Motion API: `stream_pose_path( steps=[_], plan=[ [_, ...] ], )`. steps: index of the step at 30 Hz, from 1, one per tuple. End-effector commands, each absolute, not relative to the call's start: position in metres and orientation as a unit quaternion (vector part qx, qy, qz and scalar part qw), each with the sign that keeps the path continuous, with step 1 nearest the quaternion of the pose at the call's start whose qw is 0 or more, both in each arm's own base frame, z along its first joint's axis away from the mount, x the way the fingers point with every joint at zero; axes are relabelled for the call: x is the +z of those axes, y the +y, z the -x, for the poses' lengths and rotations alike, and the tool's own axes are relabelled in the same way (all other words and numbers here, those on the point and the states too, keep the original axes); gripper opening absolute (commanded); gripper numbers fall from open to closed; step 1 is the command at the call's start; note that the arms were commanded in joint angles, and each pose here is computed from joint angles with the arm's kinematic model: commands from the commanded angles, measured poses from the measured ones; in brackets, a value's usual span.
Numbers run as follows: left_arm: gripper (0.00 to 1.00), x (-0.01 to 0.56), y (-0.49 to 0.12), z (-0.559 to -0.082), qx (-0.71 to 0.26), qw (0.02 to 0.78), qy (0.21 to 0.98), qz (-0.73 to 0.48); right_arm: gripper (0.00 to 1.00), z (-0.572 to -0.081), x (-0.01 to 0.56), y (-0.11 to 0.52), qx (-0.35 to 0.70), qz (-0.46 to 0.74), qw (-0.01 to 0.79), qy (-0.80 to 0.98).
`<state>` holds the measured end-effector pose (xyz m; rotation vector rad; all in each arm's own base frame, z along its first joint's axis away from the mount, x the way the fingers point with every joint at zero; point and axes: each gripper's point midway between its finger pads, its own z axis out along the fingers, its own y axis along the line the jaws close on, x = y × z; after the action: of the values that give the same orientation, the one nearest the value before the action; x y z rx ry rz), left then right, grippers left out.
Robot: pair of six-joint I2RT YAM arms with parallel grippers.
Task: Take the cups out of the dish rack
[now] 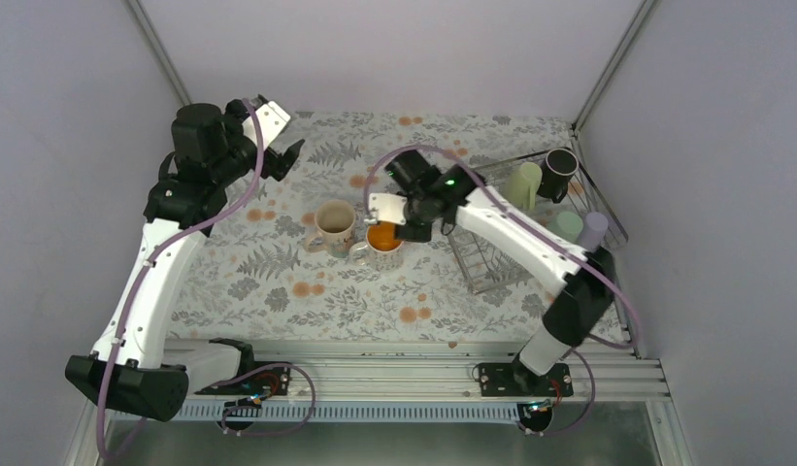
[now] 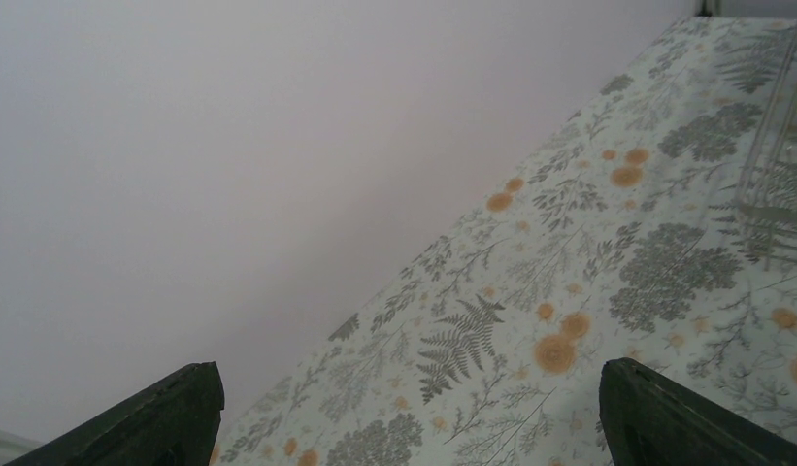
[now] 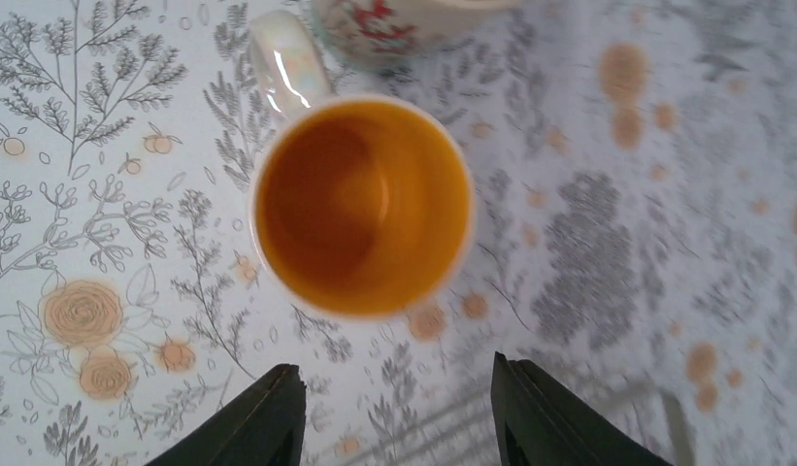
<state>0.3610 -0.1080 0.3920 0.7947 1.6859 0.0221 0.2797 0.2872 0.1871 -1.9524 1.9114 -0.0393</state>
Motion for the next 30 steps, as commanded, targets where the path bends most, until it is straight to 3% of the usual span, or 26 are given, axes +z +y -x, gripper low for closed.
stream_pose_path(
  steps=[1, 6, 12, 15, 20, 27, 30],
  plan=[
    [0.96, 0.404, -0.132, -0.35, -0.031, 0.596, 0.713, -0.368, 0.55, -0.282, 0.231, 0.255, -0.013, 0.653, 0.27, 0.707],
    [0.96, 0.399, -0.17, -0.343, -0.035, 0.582, 0.711, -0.394, 0.66, -0.305, 0.27, 0.206, -0.034, 0.588, 0.333, 0.737],
    [0.96, 0.399, -0.199, -0.353, -0.065, 0.572, 0.717, -0.395, 0.67, -0.36, 0.284, 0.121, -0.028, 0.452, 0.35, 0.82],
    [0.96, 0.395, -0.207, -0.356, -0.071, 0.562, 0.72, -0.401, 0.62, -0.381, 0.267, 0.083, -0.016, 0.385, 0.314, 0.868],
    [0.97, 0.391, -0.214, -0.358, -0.073, 0.555, 0.722, -0.406, 0.43, -0.395, 0.228, 0.048, 0.01, 0.31, 0.258, 0.915],
    [0.97, 0.379, -0.217, -0.36, -0.073, 0.546, 0.727, -0.41, 0.35, -0.424, 0.206, 0.009, 0.004, 0.223, 0.259, 0.94],
    [0.98, 0.371, -0.218, -0.36, -0.073, 0.541, 0.729, -0.412, 0.37, -0.431, 0.194, -0.01, 0.003, 0.19, 0.246, 0.95]
  ],
)
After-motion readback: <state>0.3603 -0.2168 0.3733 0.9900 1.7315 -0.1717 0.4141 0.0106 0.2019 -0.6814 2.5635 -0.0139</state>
